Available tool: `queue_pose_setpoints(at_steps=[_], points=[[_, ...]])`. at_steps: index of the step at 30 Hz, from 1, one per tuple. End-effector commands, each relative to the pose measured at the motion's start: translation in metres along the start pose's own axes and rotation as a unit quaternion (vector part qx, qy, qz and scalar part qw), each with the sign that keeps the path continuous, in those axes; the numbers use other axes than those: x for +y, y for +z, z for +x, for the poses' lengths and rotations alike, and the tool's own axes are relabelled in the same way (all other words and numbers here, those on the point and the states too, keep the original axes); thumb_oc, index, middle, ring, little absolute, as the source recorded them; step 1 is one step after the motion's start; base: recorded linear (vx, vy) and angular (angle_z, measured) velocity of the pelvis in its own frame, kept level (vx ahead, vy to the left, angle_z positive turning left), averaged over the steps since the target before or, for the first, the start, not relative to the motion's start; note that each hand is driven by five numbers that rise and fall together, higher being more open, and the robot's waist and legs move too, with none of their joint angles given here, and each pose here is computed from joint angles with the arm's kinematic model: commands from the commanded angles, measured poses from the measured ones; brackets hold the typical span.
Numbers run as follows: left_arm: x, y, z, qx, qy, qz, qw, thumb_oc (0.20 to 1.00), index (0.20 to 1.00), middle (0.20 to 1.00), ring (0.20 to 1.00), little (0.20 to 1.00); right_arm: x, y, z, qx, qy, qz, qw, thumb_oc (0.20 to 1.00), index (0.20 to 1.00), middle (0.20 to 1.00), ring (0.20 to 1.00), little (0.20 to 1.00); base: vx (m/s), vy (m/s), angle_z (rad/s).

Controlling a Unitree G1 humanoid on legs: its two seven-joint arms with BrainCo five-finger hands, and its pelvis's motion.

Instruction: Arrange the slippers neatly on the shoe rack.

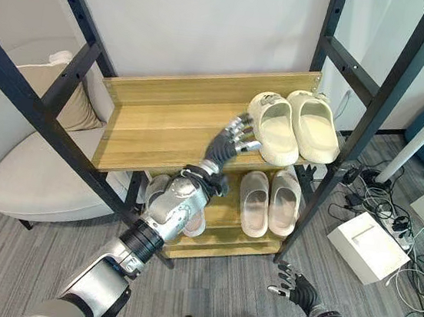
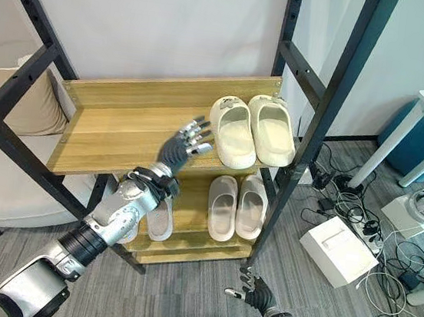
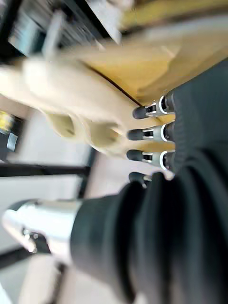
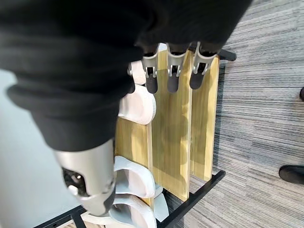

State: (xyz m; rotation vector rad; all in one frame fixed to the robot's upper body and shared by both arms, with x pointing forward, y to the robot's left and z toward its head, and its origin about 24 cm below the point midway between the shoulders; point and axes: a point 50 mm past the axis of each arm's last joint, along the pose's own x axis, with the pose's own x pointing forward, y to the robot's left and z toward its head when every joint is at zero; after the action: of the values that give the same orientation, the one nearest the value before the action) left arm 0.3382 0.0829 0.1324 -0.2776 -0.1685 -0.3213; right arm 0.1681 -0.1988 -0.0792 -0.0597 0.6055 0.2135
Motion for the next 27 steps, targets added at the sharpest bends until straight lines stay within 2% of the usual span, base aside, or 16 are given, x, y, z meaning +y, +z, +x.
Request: queue_pose_setpoints(at_steps=[1, 2, 5, 7, 9, 10, 11, 14, 15, 18, 19, 22, 24, 27], points=[[-0.001, 0.074, 0.01, -0.19, 0.034, 0.053, 0.98, 1.0, 1.0, 1.0, 1.0, 1.0, 0.008, 0.027, 0.006, -0.076, 0.002, 0.001, 0.997, 1.0, 1.0, 1.0, 1.0, 1.0, -0.03, -0.019, 0.2], [-0.003, 0.094, -0.002, -0.243, 0.009, 0.052, 0.968, 1.0, 1.0, 1.0, 1.0, 1.0, 0.008, 0.029, 0.007, -0.082, 0.0, 0.004, 0.997, 1.0, 1.0, 1.0, 1.0, 1.0, -0.01, 0.0, 0.22], [-0.012, 0.117, -0.023, -0.304, -0.06, 0.032, 0.95, 1.0, 1.0, 1.0, 1.0, 1.0, 0.006, 0.026, 0.004, -0.081, 0.002, 0.011, 0.997, 1.0, 1.0, 1.0, 1.0, 1.0, 0.0, 0.012, 0.09], [-0.036, 0.119, -0.044, -0.3, -0.197, -0.022, 0.933, 1.0, 1.0, 1.0, 1.0, 1.0, 0.007, 0.025, 0.003, -0.081, 0.007, 0.02, 0.996, 1.0, 1.0, 1.0, 1.0, 1.0, 0.01, 0.008, 0.08], [-0.05, 0.111, -0.058, -0.263, -0.295, -0.012, 0.918, 1.0, 1.0, 1.0, 1.0, 1.0, 0.005, 0.023, 0.001, -0.08, 0.008, 0.025, 0.996, 1.0, 1.0, 1.0, 1.0, 1.0, 0.01, 0.004, 0.02], [-0.05, 0.111, -0.058, -0.263, -0.296, -0.012, 0.918, 1.0, 1.0, 1.0, 1.0, 1.0, 0.006, 0.022, 0.001, -0.08, 0.009, 0.025, 0.996, 1.0, 1.0, 1.0, 1.0, 1.0, 0.0, 0.0, 0.0], [-0.063, 0.097, -0.072, -0.192, -0.398, 0.021, 0.897, 1.0, 1.0, 1.0, 1.0, 1.0, 0.003, 0.022, 0.0, -0.078, 0.015, 0.016, 0.997, 1.0, 1.0, 1.0, 1.0, 1.0, 0.0, 0.0, 0.0], [-0.064, 0.059, -0.084, -0.052, -0.488, 0.081, 0.867, 1.0, 1.0, 1.0, 1.0, 1.0, 0.003, 0.019, 0.001, -0.07, 0.031, 0.0, 0.997, 1.0, 1.0, 1.0, 1.0, 1.0, 0.0, 0.006, -0.01], [-0.05, 0.037, -0.091, 0.021, -0.49, 0.101, 0.866, 1.0, 1.0, 1.0, 1.0, 1.0, 0.005, 0.019, 0.002, -0.068, 0.041, -0.006, 0.997, 1.0, 1.0, 1.0, 1.0, 1.0, 0.0, 0.0, 0.0], [-0.024, -0.005, -0.109, 0.118, -0.456, 0.111, 0.875, 1.0, 1.0, 1.0, 1.0, 1.0, 0.003, 0.022, 0.002, -0.073, 0.047, -0.006, 0.996, 1.0, 1.0, 1.0, 1.0, 1.0, 0.0, 0.0, 0.0], [-0.004, -0.03, -0.119, 0.173, -0.421, 0.133, 0.881, 1.0, 1.0, 1.0, 1.0, 1.0, 0.004, 0.025, 0.002, -0.079, 0.05, 0.004, 0.996, 1.0, 1.0, 1.0, 1.0, 1.0, 0.0, 0.0, 0.0], [0.02, -0.06, -0.137, 0.231, -0.357, 0.137, 0.895, 1.0, 1.0, 1.0, 1.0, 1.0, 0.005, 0.024, 0.003, -0.077, 0.051, 0.012, 0.996, 1.0, 1.0, 1.0, 1.0, 1.0, 0.0, 0.0, 0.0], [0.046, -0.095, -0.158, 0.288, -0.257, 0.13, 0.913, 1.0, 1.0, 1.0, 1.0, 1.0, 0.007, 0.024, 0.004, -0.076, 0.048, 0.019, 0.996, 1.0, 1.0, 1.0, 1.0, 1.0, 0.01, 0.01, -0.02], [0.076, -0.136, -0.193, 0.361, -0.11, 0.118, 0.918, 1.0, 1.0, 1.0, 1.0, 1.0, 0.002, 0.019, 0.004, -0.065, 0.028, 0.032, 0.997, 1.0, 1.0, 1.0, 1.0, 1.0, 0.0, 0.006, -0.01]])
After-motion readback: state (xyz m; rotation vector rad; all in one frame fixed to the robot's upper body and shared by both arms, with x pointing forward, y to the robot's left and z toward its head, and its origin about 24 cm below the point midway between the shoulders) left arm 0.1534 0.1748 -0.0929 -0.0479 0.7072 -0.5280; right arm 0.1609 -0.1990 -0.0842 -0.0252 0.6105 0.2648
